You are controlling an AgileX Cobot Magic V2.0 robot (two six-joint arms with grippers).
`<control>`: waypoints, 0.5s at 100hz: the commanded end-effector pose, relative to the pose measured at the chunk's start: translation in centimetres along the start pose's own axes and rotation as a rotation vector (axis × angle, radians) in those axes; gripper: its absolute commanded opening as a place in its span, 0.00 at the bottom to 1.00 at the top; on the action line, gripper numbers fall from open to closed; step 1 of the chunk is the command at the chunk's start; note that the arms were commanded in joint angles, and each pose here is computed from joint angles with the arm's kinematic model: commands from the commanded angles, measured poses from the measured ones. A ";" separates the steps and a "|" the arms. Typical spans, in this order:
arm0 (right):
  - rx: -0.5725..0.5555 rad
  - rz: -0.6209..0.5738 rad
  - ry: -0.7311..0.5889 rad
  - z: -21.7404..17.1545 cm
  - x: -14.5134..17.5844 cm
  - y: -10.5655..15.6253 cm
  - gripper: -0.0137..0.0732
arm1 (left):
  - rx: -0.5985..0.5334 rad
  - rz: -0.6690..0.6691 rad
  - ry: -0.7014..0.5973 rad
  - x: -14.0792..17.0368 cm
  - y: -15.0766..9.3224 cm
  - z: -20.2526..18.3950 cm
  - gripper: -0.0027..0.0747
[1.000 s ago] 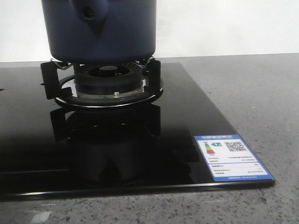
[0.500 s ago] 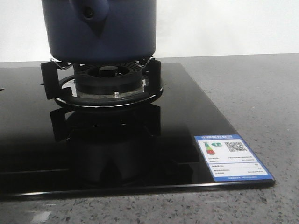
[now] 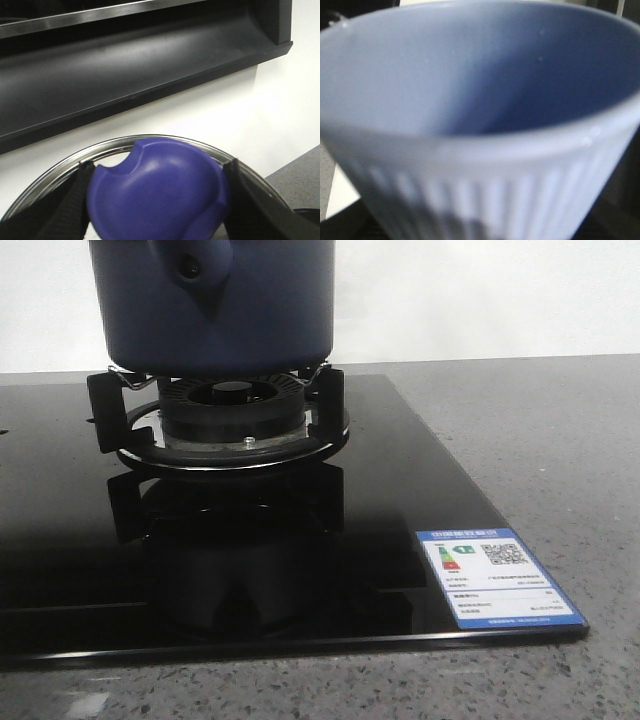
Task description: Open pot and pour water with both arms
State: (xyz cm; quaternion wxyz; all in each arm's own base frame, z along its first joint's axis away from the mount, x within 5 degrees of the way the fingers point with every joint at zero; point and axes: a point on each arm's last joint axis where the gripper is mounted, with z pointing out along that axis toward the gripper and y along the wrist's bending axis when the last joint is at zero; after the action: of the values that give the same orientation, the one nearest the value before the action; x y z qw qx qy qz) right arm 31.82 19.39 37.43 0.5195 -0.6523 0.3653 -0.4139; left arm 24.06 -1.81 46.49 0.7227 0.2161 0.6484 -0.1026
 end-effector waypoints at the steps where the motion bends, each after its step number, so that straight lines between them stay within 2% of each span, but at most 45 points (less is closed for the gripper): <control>1: 0.086 -0.032 0.035 -1.1 0.8 -2.6 0.49 | -0.027 -0.027 -0.086 -2.1 -0.1 -0.8 0.51; 38: 0.087 -0.031 0.045 -1.2 0.9 -2.6 0.49 | -0.026 -0.031 -0.089 -2.1 -0.1 -0.8 0.51; 50: 0.082 0.023 0.086 -1.2 1.2 -2.5 0.49 | -0.026 -0.035 -0.091 -2.2 -0.1 -0.8 0.51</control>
State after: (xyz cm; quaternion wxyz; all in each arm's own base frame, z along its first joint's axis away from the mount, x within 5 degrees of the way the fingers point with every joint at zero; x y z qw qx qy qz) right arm 31.86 19.30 37.46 0.5178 -0.6496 0.3679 -0.4178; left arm 24.06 -1.81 46.49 0.7227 0.2161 0.6484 -0.1026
